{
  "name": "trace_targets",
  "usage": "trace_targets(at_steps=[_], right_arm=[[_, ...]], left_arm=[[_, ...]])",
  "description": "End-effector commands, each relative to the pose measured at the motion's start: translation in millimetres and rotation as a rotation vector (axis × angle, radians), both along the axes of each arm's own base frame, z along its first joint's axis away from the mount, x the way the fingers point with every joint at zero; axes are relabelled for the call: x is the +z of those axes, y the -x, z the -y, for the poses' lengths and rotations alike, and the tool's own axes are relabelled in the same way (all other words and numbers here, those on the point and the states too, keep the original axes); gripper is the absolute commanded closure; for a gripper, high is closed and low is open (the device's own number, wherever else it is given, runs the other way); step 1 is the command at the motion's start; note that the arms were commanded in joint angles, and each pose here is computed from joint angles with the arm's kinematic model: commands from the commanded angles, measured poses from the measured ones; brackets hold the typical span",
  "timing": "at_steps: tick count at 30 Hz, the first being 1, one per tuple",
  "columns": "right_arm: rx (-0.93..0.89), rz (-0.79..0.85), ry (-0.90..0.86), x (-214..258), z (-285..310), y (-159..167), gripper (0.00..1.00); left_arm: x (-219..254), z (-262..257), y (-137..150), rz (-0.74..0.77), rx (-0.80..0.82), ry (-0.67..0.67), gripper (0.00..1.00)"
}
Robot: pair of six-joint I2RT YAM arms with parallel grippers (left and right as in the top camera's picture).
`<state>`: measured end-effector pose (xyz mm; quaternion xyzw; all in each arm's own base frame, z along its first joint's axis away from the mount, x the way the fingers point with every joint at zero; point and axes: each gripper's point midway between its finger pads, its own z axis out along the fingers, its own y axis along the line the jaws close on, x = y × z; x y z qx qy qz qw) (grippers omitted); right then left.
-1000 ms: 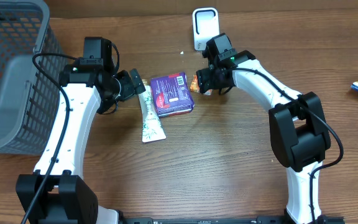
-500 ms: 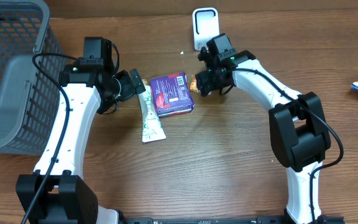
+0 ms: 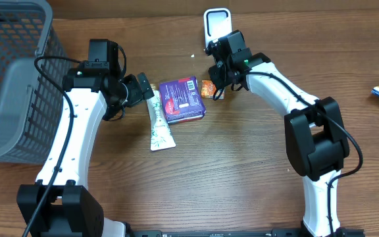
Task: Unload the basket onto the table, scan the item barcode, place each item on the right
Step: 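Close the right gripper on the orange tissue pack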
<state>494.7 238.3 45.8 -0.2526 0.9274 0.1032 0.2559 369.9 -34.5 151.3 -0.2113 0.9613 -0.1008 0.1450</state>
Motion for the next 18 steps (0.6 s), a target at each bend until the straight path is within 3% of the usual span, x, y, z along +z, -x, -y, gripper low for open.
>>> trace_targets(at_steps=[1,8,16,18], right_arm=[[0.034,-0.074,-0.051,-18.9,-9.4,7.2,0.72],[-0.021,-0.176,0.033,-31.4,10.0,27.3,0.96],[-0.116,-0.385,0.149,0.0,39.8,74.0,0.96],[-0.118,-0.428,0.171,8.4,45.3,86.5,0.91]], left_arm=[[3.3,0.2,-4.7,0.011,-0.003,0.008,0.0],[3.3,0.2,-4.7,0.011,-0.003,0.008,0.0],[3.3,0.2,-4.7,0.011,-0.003,0.008,0.0],[3.3,0.2,-4.7,0.011,-0.003,0.008,0.0]])
